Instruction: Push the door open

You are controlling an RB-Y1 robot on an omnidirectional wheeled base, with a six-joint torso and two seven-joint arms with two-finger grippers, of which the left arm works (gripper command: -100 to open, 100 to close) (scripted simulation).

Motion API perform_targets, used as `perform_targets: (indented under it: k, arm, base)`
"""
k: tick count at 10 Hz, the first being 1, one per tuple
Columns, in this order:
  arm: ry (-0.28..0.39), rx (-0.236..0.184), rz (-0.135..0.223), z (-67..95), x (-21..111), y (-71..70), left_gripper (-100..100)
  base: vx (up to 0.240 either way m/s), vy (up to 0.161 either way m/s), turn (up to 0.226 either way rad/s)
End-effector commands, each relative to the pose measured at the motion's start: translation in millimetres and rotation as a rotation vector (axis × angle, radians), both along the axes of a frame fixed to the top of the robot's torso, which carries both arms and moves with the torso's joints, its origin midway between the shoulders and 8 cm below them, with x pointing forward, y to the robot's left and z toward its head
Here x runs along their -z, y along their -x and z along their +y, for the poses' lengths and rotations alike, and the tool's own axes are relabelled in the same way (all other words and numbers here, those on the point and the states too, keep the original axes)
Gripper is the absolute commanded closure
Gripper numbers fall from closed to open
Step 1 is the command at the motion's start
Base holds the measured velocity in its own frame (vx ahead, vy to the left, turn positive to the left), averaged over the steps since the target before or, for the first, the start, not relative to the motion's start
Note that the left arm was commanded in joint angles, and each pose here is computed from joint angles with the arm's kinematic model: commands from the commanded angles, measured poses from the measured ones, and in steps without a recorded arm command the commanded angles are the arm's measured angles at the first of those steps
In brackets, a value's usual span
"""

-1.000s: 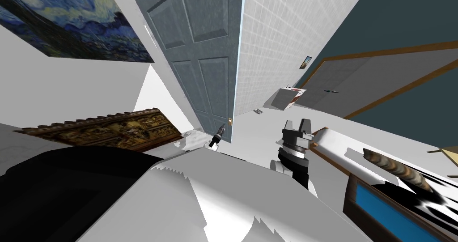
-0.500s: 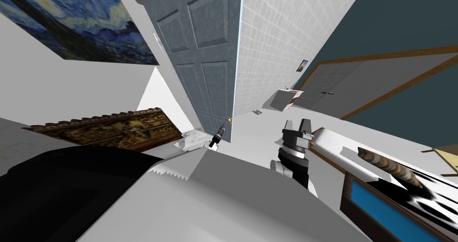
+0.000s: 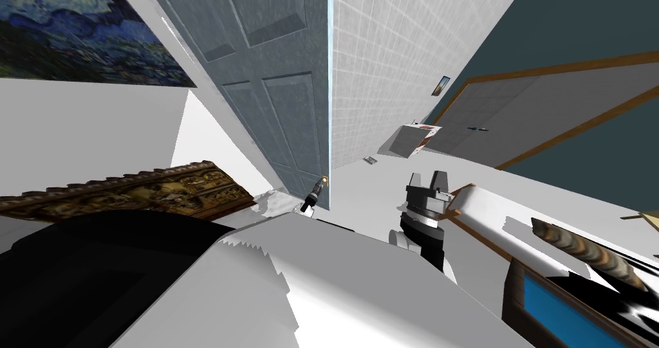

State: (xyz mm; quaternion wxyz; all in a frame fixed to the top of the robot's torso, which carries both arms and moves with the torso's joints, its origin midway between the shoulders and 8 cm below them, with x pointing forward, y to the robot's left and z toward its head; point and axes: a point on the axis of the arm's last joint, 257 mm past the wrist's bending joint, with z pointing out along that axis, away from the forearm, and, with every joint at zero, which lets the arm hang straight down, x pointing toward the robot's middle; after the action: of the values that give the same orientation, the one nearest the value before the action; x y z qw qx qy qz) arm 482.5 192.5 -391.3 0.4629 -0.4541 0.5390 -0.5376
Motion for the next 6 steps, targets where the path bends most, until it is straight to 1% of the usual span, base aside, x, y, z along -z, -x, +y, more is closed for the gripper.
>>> perform_targets:
  k: [1,2,3,4,6]
  arm:
    - [0.003,-0.004,-0.002,-0.5,0.1,0.9,-100]
    - [0.005,-0.006,-0.002,-1.4,0.1,1.2,-100]
    - [0.004,-0.005,-0.001,-0.9,0.8,1.9,-100]
    - [0.004,-0.005,-0.001,-0.9,0.8,1.9,100]
    - [0.004,-0.005,-0.001,-0.9,0.8,1.9,100]
  base:
    - [0.238,-0.02,-0.034]
    - [0.229,-0.054,-0.013]
    - [0.083,-0.027,0.019]
    - [-0.018,0.004,-0.014]
    - [-0.025,0.01,-0.009]
